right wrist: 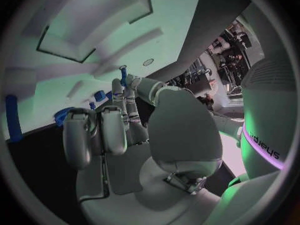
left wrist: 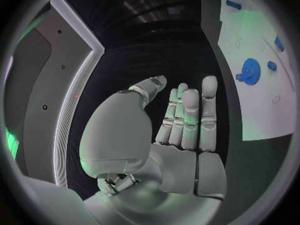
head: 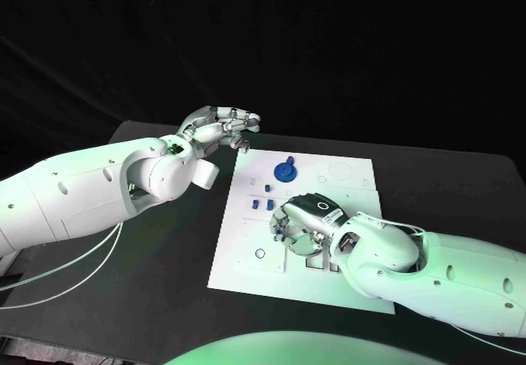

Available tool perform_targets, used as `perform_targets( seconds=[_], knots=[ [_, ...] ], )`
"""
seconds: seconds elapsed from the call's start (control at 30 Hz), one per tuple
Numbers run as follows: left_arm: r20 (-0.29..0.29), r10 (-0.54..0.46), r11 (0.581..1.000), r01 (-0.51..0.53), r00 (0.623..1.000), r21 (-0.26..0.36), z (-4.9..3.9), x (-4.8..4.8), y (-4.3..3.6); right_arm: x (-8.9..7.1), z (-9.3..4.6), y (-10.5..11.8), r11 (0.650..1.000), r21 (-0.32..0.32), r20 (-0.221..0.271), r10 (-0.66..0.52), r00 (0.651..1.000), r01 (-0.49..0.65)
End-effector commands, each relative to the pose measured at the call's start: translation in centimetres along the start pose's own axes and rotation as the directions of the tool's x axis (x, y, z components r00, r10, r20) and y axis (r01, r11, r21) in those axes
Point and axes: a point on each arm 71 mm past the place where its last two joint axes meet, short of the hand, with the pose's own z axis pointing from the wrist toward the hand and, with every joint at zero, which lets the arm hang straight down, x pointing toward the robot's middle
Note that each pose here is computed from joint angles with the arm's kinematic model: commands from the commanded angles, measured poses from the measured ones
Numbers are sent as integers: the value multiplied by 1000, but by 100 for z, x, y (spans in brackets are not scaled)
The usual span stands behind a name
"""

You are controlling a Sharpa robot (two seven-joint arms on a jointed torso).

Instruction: Assemble the parts on the task board

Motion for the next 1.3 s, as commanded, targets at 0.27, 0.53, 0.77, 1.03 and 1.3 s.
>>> perform_targets(
  seconds=[0.27,0.53,0.77,1.03,1.3],
  knots=[
    [-18,-12,1000,12,1000,4,6,26,-6,43,15,19,1000,-17,-27,-23,999,23],
    [-20,-12,1000,12,1000,2,3,26,-5,67,30,22,999,-18,-39,-30,999,29],
    [-21,-12,1000,12,1000,1,1,25,-4,85,45,29,999,-21,-50,-47,998,46],
    [-21,-11,1000,11,1000,0,1,22,-3,106,53,47,998,-33,-67,-55,996,53],
    [-20,-11,1000,11,1000,-2,1,18,-1,91,39,29,998,-24,-44,-55,998,54]
  ],
)
